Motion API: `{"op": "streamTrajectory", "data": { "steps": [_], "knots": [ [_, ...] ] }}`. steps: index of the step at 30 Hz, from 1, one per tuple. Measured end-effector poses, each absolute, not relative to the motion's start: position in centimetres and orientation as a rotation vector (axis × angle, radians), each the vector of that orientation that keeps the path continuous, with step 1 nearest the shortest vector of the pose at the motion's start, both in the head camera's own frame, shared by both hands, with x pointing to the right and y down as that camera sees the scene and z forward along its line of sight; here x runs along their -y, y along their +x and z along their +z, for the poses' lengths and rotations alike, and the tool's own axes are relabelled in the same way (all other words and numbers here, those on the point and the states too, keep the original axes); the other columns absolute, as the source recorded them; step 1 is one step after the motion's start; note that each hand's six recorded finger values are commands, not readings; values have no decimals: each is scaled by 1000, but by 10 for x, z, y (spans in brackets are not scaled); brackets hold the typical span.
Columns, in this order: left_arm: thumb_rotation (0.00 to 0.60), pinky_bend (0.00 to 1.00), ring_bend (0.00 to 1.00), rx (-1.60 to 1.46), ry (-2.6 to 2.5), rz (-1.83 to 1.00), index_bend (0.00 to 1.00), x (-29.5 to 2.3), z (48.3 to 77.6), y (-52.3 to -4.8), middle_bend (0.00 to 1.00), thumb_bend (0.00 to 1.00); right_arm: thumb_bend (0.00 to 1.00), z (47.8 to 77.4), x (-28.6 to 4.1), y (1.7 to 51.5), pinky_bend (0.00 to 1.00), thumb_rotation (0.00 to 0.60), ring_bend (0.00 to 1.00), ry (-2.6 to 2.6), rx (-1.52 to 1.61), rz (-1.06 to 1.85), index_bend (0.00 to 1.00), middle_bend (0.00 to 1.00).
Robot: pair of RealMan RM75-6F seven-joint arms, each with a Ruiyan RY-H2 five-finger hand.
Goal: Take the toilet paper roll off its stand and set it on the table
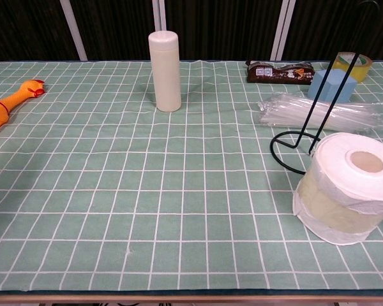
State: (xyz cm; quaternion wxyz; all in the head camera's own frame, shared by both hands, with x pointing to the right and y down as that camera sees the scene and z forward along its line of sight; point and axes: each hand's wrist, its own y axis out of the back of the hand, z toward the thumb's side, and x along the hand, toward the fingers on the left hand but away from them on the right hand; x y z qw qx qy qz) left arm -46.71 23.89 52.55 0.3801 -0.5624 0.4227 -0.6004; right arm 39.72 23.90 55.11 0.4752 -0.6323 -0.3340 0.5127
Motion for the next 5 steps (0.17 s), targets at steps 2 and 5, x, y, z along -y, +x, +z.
{"op": "streamTrajectory", "data": {
  "steps": [2, 5],
  "knots": [
    [600, 0, 0, -1075, -1435, -1534, 141, -238, 526, -467, 45, 46, 0, 551, -239, 399, 0, 600, 0, -1541, 827, 1262, 12, 0],
    [600, 0, 0, -1070, -1439, -1533, 141, -238, 527, -466, 45, 46, 0, 551, -238, 402, 0, 600, 0, -1530, 840, 1275, 12, 0]
  ]
}}
